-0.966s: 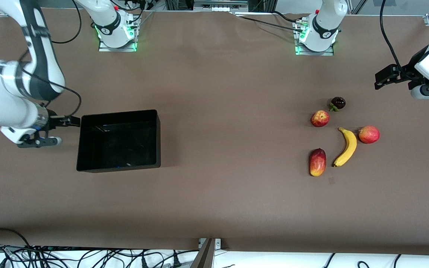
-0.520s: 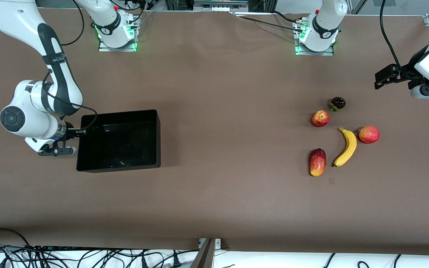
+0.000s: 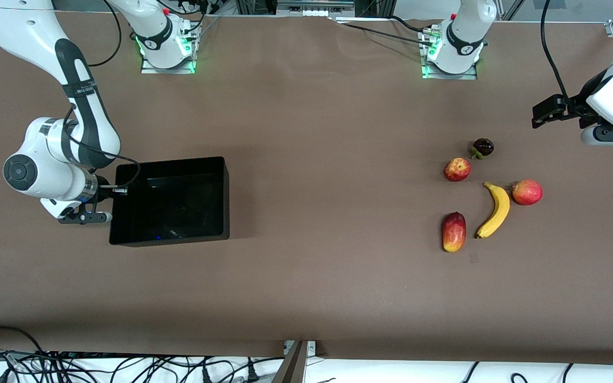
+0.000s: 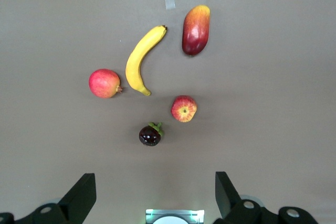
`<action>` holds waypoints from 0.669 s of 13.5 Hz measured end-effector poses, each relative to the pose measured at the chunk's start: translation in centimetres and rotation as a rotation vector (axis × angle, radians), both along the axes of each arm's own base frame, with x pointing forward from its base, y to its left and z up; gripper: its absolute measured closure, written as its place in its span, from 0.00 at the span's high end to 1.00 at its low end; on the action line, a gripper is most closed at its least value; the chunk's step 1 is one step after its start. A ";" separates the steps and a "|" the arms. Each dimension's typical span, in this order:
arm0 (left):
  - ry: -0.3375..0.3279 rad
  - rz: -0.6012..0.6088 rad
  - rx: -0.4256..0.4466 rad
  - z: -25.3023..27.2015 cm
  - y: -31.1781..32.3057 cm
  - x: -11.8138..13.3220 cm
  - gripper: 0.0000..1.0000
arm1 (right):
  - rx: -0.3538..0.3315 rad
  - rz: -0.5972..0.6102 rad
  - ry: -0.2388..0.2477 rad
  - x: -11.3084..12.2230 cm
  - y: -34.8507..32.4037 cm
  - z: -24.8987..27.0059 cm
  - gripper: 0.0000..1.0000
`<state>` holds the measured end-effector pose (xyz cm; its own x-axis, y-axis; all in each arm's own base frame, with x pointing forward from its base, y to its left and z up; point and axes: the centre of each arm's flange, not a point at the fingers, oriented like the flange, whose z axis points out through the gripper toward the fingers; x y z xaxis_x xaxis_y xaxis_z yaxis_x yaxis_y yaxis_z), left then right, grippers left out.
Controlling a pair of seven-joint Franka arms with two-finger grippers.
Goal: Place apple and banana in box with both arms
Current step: 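Drag the black box with the right gripper toward the fruit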
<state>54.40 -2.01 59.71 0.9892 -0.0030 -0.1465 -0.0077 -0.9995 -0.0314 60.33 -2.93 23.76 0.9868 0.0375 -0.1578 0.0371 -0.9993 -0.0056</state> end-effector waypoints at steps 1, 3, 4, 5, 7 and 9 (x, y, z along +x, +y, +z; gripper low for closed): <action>0.004 -0.001 0.000 0.0 -0.1 0.0 1.00 | 0.001 0.000 -0.009 0.2 0.1 0.4 0.05; 0.010 -0.001 0.000 -0.2 -0.1 0.0 1.00 | 0.004 0.015 -0.031 1.3 0.9 1.7 0.05; 0.012 -0.001 0.000 -0.3 -0.1 0.0 1.00 | 0.011 0.029 -0.038 2.1 2.1 3.0 0.05; 0.014 -0.001 0.000 -0.4 -0.1 0.1 1.00 | 0.019 0.035 -0.036 3.1 4.1 4.6 0.05; 0.016 -0.001 0.000 -0.5 -0.1 0.1 1.00 | 0.028 0.019 -0.032 4.5 9.9 8.6 0.05; 0.016 -0.001 0.000 -0.5 -0.1 0.1 1.00 | 0.055 0.043 -0.018 4.5 16.3 10.9 0.05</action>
<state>54.51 -2.09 59.22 0.9868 -0.0042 -0.1622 -0.0095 -0.9995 -0.0317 64.82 13.41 34.64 0.9867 0.0883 -0.1364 0.0809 -0.9950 -0.0589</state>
